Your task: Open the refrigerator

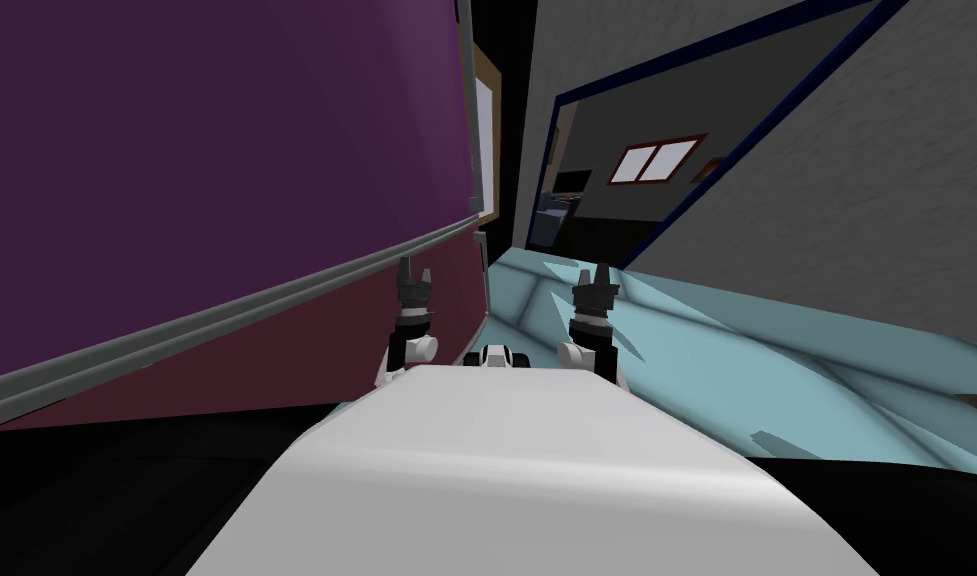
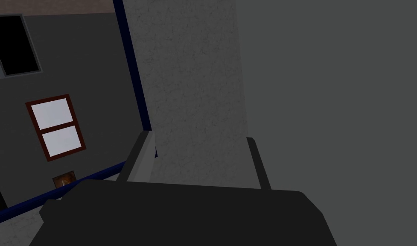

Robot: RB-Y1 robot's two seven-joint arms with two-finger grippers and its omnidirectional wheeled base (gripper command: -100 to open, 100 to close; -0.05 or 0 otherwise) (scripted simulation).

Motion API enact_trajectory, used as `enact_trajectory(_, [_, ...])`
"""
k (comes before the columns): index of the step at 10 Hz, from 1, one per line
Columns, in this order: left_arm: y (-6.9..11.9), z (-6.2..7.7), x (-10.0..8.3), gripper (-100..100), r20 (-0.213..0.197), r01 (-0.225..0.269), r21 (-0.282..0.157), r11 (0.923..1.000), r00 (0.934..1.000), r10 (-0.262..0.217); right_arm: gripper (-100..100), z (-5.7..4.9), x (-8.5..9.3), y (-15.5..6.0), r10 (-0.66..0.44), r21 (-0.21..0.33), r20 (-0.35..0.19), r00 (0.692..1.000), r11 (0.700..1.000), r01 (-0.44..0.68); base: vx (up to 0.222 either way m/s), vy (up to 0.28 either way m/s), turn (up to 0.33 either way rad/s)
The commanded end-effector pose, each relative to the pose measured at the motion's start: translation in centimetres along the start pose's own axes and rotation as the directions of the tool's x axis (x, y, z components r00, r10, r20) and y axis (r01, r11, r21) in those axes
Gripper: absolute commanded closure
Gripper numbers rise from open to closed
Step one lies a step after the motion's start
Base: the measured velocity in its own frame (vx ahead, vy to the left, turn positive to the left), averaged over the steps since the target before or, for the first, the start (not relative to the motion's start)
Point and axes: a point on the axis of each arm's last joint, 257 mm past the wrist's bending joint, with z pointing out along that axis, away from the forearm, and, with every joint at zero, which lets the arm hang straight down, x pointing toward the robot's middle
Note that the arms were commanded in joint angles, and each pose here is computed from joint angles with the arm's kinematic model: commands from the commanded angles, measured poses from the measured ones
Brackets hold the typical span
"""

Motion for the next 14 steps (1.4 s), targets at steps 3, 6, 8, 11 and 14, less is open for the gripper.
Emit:
enact_trajectory(3, [2.4,2.3,0.2,-100,-0.029,0.021,-0.031,0.9993,0.9993,-0.022,0,0.0,0.0,0.0,0.000,0.000,0.000,1.000,1.000,0.000,0.000,-0.042,0.012])
enact_trajectory(6, [4.9,4.1,0.0,-100,-0.039,0.036,-0.072,0.9968,0.9985,-0.039,0,0.0,0.0,0.0,0.000,0.000,0.000,1.000,1.000,0.000,0.001,-0.040,0.011])
enact_trajectory(8, [6.0,5.2,-0.2,-100,-0.042,0.045,-0.089,0.9950,0.9979,-0.049,0,0.0,0.0,0.0,0.000,0.000,0.000,1.000,1.000,0.000,0.002,-0.044,0.011])
enact_trajectory(11, [6.5,7.1,-0.1,-100,-0.047,0.058,-0.090,0.9943,0.9969,-0.063,0,0.0,0.0,0.0,0.000,0.000,0.000,1.000,1.000,0.000,-0.005,-0.044,0.010])
enact_trajectory(14, [9.2,9.2,-1.0,-100,-0.032,0.079,-0.144,0.9864,0.9959,-0.085,0,0.0,0.0,0.0,0.000,0.000,0.000,1.000,1.000,0.000,0.000,-0.048,0.014])
